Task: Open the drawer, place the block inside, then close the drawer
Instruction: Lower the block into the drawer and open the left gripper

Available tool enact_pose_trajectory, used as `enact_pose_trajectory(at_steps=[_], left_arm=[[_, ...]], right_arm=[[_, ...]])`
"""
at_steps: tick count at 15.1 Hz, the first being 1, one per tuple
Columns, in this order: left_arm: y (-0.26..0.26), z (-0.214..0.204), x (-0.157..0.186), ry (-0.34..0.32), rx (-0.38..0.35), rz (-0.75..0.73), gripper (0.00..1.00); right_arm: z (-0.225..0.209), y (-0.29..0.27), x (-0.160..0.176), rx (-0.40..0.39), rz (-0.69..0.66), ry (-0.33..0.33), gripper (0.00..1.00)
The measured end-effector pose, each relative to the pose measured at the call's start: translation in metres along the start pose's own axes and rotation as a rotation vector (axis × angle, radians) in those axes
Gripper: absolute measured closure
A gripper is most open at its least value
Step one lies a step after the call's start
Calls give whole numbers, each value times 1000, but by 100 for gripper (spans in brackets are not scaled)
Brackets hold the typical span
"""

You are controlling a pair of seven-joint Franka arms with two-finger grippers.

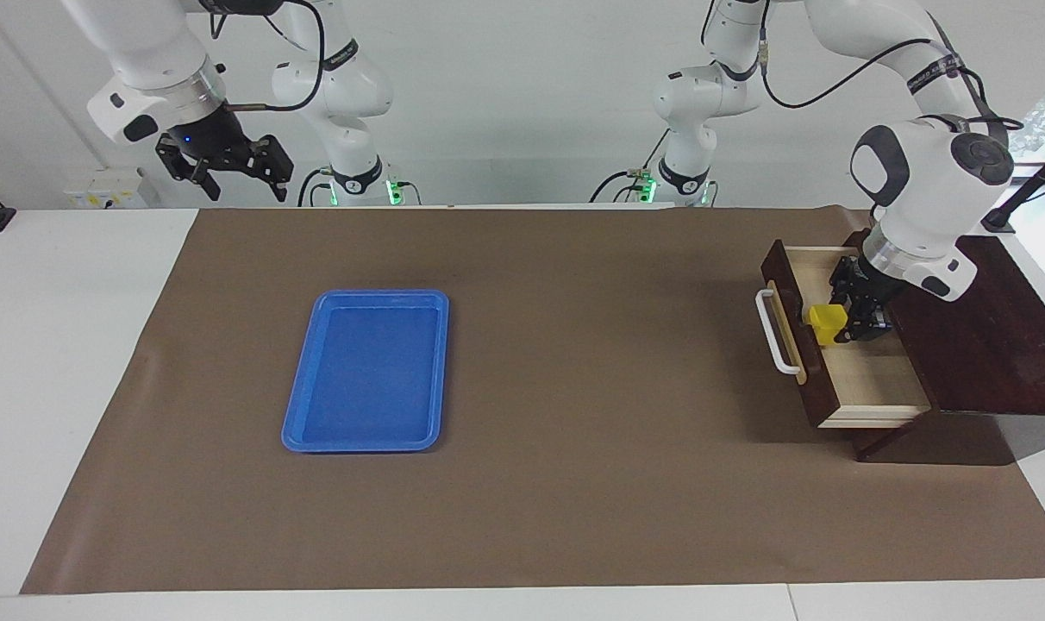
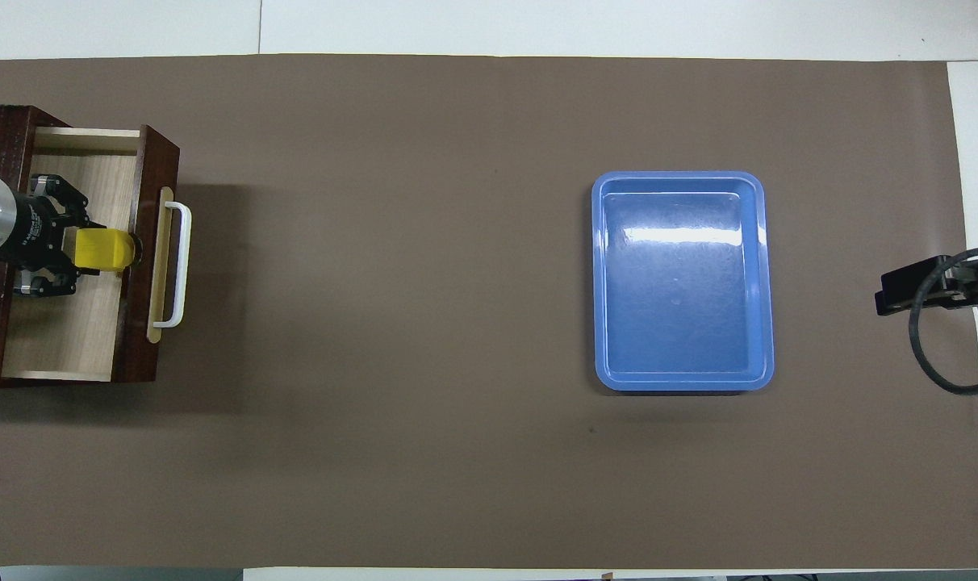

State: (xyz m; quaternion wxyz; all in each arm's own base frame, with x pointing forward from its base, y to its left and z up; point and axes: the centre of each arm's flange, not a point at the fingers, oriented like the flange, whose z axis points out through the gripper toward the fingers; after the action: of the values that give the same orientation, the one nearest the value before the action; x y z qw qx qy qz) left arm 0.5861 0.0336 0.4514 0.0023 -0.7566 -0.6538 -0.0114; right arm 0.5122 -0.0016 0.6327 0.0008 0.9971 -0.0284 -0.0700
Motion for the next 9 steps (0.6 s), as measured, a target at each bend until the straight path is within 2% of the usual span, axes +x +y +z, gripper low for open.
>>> enact_pose_trajectory(at_steps=[4,9], left_arm=[[-3,7,-1,-3,14,1,44],[-6,10,-2,-4,20,1,44]], right_arm=[[13,3,13,3,4,-25,0],[-1,3,12,4,4,6,0]])
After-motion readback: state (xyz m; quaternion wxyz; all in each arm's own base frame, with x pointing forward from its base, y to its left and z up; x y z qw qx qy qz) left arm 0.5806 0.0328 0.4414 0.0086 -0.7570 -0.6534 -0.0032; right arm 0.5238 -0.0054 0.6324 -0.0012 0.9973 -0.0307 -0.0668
